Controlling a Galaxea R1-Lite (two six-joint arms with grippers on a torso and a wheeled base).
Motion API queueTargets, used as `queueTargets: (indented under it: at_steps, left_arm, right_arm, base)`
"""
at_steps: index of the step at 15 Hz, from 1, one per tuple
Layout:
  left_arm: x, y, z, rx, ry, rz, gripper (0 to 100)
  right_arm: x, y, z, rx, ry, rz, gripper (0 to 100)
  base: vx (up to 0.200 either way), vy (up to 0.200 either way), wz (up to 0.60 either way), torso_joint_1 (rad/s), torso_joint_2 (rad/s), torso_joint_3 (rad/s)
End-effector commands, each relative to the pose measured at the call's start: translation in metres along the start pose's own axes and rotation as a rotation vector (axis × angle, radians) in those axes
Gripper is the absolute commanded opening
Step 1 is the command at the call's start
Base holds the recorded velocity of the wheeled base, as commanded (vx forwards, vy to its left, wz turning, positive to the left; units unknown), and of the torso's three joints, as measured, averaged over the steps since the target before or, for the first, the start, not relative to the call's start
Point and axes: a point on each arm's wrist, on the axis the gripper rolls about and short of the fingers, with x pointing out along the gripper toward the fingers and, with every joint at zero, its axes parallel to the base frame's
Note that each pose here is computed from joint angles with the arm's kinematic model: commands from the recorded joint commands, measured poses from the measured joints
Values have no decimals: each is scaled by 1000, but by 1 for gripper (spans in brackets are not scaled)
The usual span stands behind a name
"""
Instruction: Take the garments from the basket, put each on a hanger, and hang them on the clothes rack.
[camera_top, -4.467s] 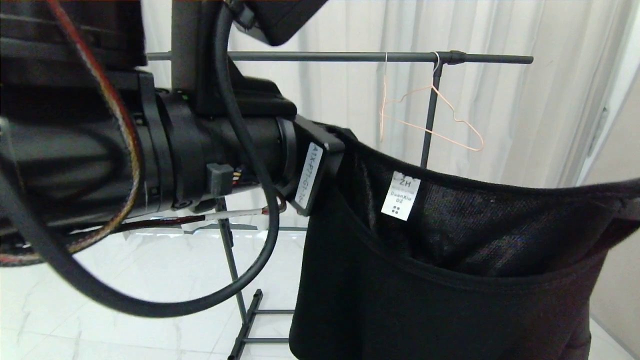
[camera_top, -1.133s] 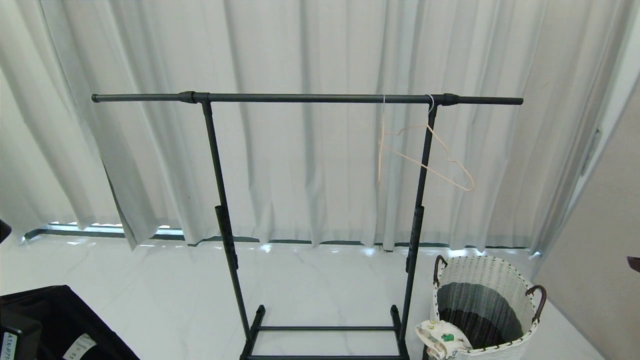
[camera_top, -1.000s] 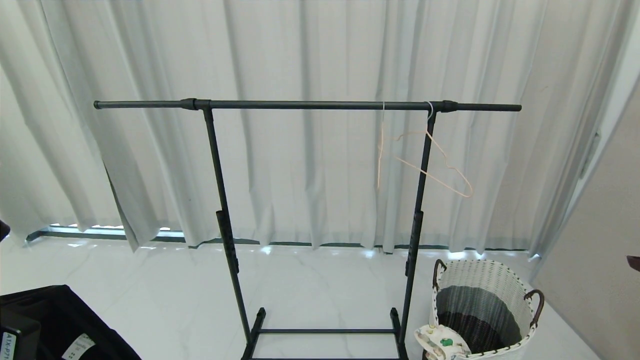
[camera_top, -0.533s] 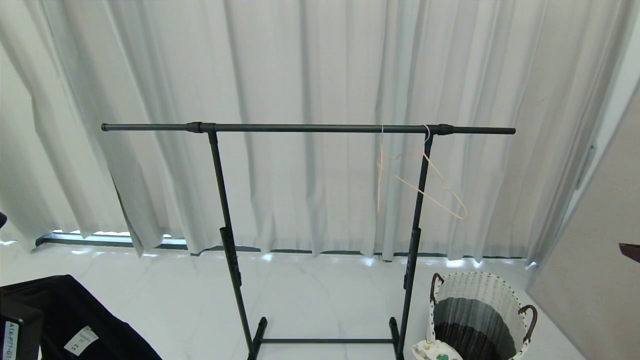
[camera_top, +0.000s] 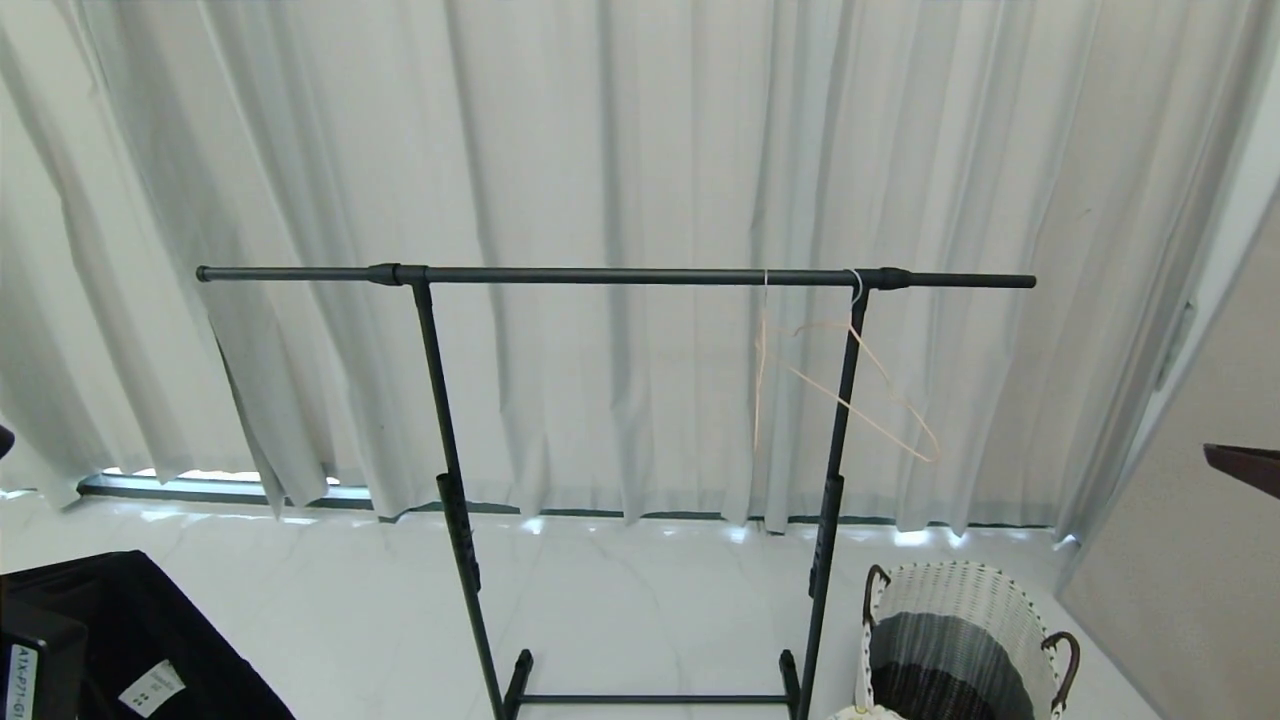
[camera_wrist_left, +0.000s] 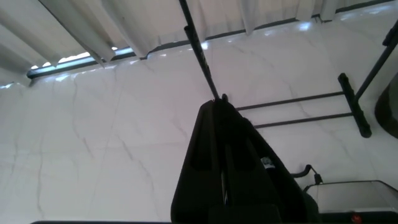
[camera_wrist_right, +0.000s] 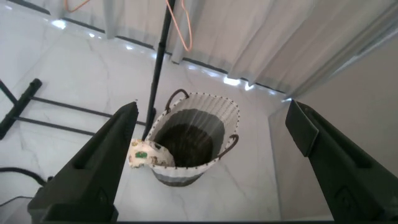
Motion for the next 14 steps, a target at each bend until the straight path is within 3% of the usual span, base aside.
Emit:
queueTargets:
  at_steps: [1,4,8,14]
  left_arm:
    - [0,0,0,0,0,0,0]
    - [0,0,1,-1,-3,1,0]
    - [0,0,1,2,0,0,0]
    - [1,-1,1,8,3,0,0]
  right_arm:
    - [7,0,0,-1,21,3,100]
    - [12,1,3,1,6,74,100]
    - [27,1,5,1,11,84,100]
    - [58,0,1,10,104,110,100]
  base:
    - [200,0,0,27,2,-2]
    - [200,0,0,9,4,-4]
    - [200,0,0,4,7,1]
    - [200,0,0,2,2,2]
